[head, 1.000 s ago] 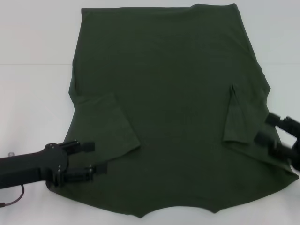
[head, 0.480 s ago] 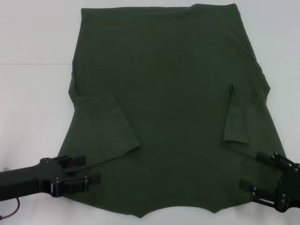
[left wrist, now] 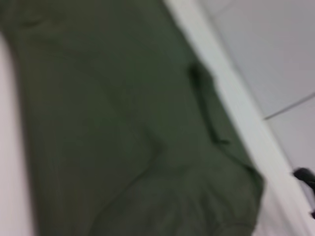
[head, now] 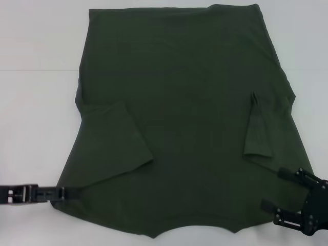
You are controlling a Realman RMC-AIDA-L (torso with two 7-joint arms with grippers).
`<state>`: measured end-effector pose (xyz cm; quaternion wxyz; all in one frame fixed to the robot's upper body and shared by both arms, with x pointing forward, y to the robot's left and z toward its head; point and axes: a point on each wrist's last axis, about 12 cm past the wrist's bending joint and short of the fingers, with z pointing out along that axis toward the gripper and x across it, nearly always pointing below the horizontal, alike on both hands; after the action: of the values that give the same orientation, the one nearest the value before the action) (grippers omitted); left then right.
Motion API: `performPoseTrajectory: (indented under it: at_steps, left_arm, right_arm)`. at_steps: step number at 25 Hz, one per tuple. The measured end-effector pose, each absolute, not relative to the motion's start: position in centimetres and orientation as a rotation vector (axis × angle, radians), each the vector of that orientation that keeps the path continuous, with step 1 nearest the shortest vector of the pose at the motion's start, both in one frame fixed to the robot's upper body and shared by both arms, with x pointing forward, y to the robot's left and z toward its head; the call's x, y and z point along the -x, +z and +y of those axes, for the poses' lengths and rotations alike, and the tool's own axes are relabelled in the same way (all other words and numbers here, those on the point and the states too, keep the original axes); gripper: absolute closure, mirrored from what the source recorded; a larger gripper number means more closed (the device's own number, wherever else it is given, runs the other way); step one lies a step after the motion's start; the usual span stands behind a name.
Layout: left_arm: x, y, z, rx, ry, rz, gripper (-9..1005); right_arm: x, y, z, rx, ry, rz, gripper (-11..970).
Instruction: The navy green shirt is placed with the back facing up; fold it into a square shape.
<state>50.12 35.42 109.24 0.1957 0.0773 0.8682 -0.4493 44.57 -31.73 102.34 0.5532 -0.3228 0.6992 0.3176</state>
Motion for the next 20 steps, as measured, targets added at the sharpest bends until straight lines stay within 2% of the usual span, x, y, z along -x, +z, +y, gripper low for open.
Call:
performPoseTrajectory:
  at_steps: [7, 13, 20]
  left_arm:
    - [-52.3, 110.4, 36.2, 0.065, -1.149, 2.624, 91]
    - [-53.5, 110.2, 36.0, 0.093, -1.014, 2.692, 92]
    - [-53.9, 109.8, 35.2, 0.059, -0.97, 2.732, 92]
  right_arm:
    - [-45.0, 102.4, -31.4, 0.789, 0.758, 1.653, 13]
    - [-45.1, 102.4, -31.3, 0.787, 0.763, 1.653, 13]
    - [-45.0, 102.4, -31.3, 0.782, 0.766, 1.656, 13]
